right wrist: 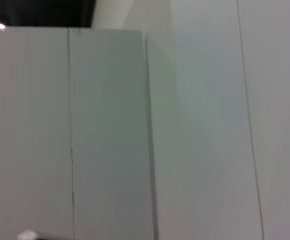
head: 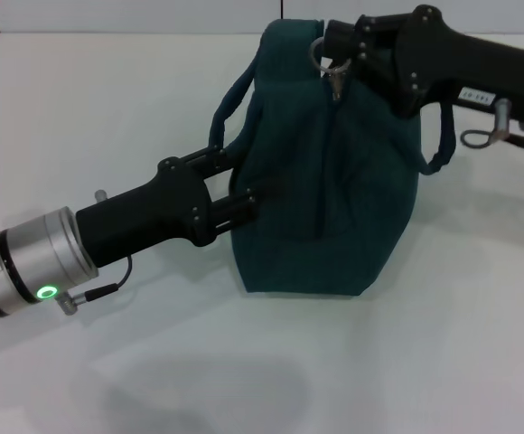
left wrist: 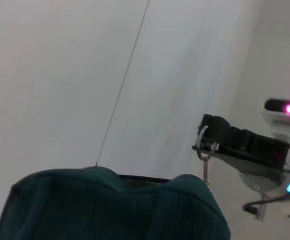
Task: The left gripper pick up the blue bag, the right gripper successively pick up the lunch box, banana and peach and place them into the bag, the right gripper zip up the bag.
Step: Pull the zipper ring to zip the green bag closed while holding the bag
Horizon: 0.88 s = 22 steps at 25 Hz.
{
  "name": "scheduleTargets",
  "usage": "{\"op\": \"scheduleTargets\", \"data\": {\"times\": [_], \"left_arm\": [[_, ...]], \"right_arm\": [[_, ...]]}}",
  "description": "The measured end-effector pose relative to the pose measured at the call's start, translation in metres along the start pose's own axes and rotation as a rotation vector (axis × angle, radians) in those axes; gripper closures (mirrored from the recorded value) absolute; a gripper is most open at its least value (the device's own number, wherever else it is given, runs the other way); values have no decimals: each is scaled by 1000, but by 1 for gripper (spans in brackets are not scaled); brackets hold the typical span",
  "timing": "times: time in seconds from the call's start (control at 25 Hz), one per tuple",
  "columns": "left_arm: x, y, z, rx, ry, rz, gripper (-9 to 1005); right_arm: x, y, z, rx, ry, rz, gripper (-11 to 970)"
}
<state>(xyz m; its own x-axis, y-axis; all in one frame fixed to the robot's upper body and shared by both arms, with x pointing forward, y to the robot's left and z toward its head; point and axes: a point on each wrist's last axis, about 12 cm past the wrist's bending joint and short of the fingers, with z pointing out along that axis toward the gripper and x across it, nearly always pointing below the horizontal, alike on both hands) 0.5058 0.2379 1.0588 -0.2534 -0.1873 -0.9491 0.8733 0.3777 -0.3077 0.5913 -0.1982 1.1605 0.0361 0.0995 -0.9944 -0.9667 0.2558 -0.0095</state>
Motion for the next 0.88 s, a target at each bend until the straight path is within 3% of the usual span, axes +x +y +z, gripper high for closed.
{"op": "scheduleTargets", "data": {"times": [0.12,0.44,0.88], "left_arm": [[0,0,0,1,1,-2,369],[2,-2,4,3,-9,-19,378],[8,3,11,-49,7,-46,384]], "right_arm": [[-3,-7,-2,9,47,26,947],[-1,-8,4,-17,150,51,947],[-17,-9,9,-63,168,73,948]]}}
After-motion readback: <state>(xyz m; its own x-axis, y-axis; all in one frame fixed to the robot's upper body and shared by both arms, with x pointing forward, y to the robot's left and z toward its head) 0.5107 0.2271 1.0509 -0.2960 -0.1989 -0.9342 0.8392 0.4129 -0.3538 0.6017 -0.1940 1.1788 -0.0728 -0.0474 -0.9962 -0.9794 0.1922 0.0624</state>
